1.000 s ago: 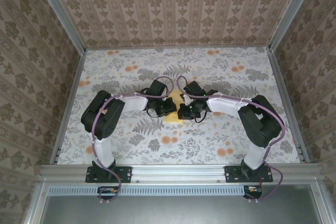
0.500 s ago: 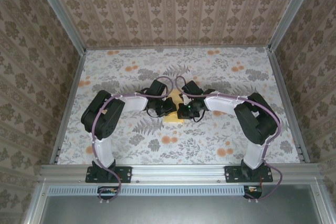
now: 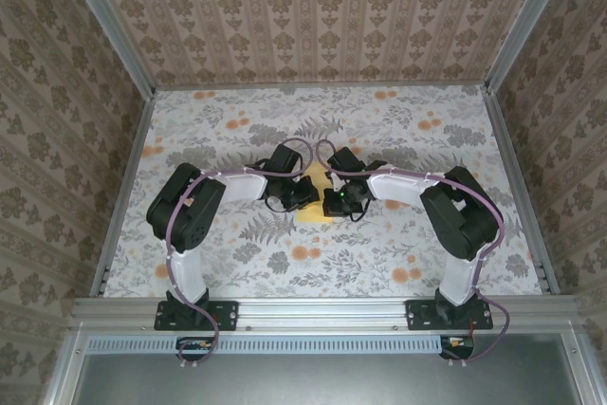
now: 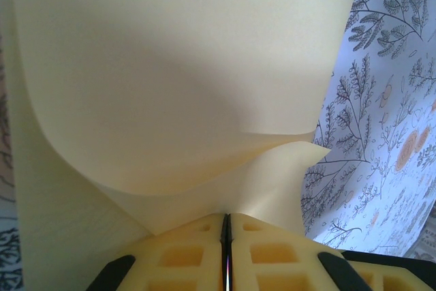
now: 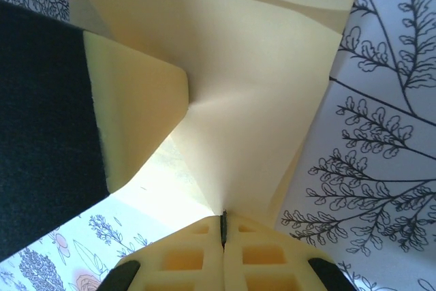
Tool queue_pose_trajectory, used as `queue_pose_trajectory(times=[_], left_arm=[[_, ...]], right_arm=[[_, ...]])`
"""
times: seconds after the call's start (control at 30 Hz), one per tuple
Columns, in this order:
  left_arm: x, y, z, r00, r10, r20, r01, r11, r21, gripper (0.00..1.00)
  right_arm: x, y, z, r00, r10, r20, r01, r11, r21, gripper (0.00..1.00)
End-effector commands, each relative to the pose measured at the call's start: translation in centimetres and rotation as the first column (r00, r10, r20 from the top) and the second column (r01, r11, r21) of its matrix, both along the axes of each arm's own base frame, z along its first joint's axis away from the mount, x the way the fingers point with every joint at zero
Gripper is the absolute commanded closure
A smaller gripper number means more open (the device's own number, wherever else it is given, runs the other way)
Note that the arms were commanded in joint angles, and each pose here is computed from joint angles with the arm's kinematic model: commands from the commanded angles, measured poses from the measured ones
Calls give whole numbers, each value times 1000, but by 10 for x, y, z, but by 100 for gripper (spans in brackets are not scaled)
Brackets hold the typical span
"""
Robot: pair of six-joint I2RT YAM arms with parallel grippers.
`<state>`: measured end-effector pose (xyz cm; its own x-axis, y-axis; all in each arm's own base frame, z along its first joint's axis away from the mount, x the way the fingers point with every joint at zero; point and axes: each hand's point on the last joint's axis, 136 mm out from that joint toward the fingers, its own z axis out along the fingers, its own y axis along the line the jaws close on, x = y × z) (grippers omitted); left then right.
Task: Fold a paper plane with a square sheet of paper (pick it up from the middle)
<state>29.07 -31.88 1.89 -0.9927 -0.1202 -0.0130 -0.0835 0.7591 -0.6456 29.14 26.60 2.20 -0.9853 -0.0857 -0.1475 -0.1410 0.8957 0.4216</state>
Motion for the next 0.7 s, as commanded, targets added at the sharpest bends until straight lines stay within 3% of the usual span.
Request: queue_pose_trajectory(times=[0.0, 0.2, 0.67], left_arm=[[-15, 24, -35, 994, 44, -99, -31, 991, 131, 89], [-14, 24, -34, 994, 44, -97, -31, 991, 129, 90], [-16, 27, -37, 994, 44, -102, -30, 990, 135, 89]], right_arm=[[-1, 2, 6, 999, 31, 16, -31, 999, -14, 94], [-6, 19, 20, 995, 83, 49, -85, 996, 33, 93], [-2, 8, -3, 999, 40, 16, -39, 998, -58, 94]])
